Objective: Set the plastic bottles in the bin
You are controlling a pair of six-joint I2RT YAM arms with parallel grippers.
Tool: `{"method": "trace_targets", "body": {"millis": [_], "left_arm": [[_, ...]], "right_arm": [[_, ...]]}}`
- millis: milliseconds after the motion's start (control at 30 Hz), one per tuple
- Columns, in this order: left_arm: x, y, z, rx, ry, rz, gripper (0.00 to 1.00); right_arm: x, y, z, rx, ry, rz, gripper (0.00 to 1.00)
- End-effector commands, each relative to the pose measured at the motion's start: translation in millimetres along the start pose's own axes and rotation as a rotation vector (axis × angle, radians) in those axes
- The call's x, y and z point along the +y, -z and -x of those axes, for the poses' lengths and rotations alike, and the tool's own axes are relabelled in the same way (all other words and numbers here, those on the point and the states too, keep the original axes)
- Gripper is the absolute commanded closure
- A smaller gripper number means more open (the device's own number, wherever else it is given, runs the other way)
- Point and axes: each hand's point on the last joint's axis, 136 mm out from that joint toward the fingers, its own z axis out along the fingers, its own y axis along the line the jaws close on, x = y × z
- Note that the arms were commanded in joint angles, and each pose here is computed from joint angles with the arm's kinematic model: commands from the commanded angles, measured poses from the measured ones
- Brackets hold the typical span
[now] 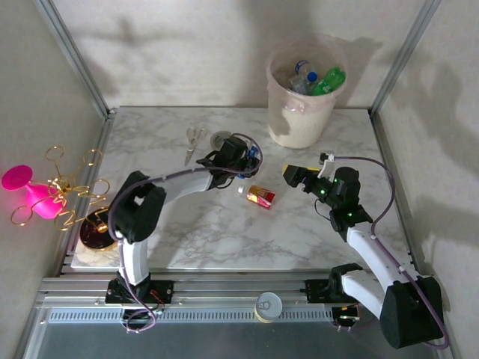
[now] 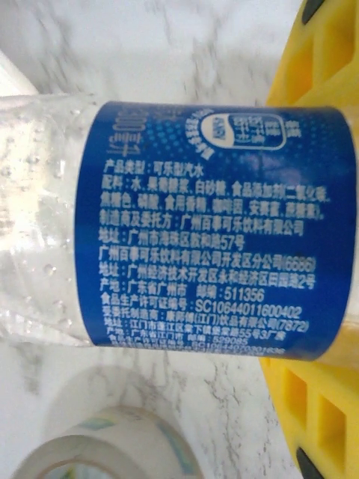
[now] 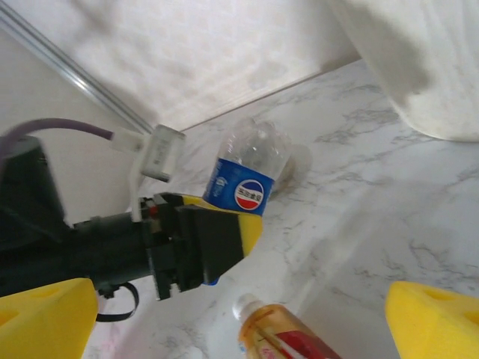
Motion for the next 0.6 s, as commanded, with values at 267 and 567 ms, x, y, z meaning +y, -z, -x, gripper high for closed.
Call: {"method": "trace_targets", "body": {"millis": [267, 567], "left_arm": [[-78.7, 73.8, 0.0, -0.179, -0.036, -0.259, 0.51], [-117.8, 104.4, -11.3, -0.234, -0.097, -0.317, 0.5]], "right_arm": [[59.9, -15.1, 8.4, -0.004, 0.044, 0.24, 0.01], [68.3, -26.5, 0.5, 0.034, -0.013, 0.308, 0.13]]}}
